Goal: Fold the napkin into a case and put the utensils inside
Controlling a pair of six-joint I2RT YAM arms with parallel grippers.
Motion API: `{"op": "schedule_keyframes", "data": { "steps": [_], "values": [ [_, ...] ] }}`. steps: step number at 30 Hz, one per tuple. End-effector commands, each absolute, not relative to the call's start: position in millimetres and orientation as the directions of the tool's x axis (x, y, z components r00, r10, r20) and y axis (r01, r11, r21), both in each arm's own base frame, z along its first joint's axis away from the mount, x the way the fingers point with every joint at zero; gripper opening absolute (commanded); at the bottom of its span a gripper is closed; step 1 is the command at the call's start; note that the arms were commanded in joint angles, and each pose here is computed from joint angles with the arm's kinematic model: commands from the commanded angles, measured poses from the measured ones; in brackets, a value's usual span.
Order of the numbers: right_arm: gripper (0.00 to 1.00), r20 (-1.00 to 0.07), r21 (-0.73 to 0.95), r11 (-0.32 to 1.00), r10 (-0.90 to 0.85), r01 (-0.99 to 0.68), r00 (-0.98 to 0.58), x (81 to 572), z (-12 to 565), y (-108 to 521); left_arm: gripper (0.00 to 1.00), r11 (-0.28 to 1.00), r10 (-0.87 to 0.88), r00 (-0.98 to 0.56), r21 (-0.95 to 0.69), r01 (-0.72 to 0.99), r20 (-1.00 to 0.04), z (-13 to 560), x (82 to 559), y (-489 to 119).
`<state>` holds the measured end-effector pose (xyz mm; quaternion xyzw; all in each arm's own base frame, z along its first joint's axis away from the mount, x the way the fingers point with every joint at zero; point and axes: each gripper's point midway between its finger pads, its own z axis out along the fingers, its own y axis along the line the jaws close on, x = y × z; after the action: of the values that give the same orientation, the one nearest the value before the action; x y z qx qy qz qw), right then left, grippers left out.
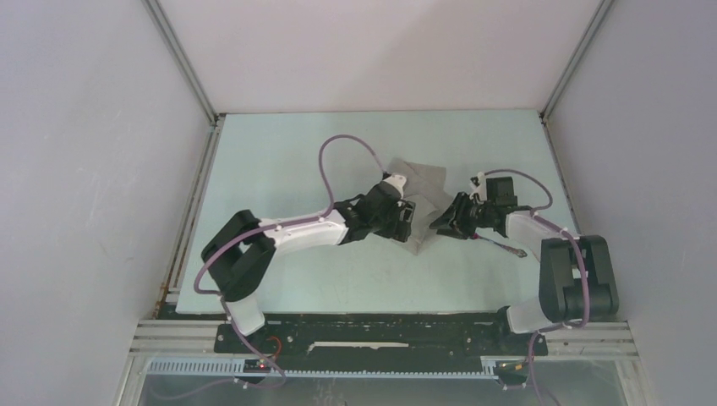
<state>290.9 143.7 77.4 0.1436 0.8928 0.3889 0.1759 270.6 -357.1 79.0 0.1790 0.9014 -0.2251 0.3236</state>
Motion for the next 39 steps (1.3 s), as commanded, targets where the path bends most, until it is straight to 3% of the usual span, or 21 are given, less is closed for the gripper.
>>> {"op": "schedule_keyframes", "data": {
  "steps": [1,5,8,12,20,23,29,34,39],
  "values": [
    [0.45,-0.072,0.843,0.503,0.454,0.189,-0.888,288,78,167,0.76,0.893,0.298,-0.667,-0.048,0.448,-0.683,76,296,-343],
    [0.47,0.003,0.844,0.458,0.515,0.278,-0.857,284,64,175,0.71,0.892,0.313,-0.663,-0.028,0.451,-0.680,75,295,-339],
    [0.48,0.031,0.832,0.442,0.566,0.335,-0.824,286,55,177,0.78,0.879,0.316,-0.666,-0.054,0.473,-0.676,74,290,-343],
    [0.47,0.074,0.843,0.396,0.585,0.363,-0.808,290,49,187,0.80,0.876,0.312,-0.675,-0.073,0.477,-0.668,68,285,-345],
    [0.41,0.133,0.862,0.330,0.586,0.386,-0.799,297,41,197,0.73,0.885,0.316,-0.671,-0.047,0.464,-0.670,62,287,-341],
    [0.37,0.117,0.859,0.347,0.582,0.376,-0.805,294,44,198,0.68,0.889,0.319,-0.665,-0.030,0.457,-0.675,62,289,-338],
    [0.45,0.092,0.848,0.384,0.572,0.365,-0.815,279,49,198,0.60,0.895,0.330,-0.654,0.006,0.445,-0.681,61,295,-334],
    [0.40,0.083,0.847,0.392,0.570,0.360,-0.817,275,53,199,0.52,0.896,0.321,-0.644,0.002,0.444,-0.694,70,296,-335],
    [0.26,0.051,0.843,0.408,0.588,0.351,-0.807,284,50,195,0.39,0.901,0.322,-0.626,0.026,0.433,-0.710,79,298,-328]
  ]
}}
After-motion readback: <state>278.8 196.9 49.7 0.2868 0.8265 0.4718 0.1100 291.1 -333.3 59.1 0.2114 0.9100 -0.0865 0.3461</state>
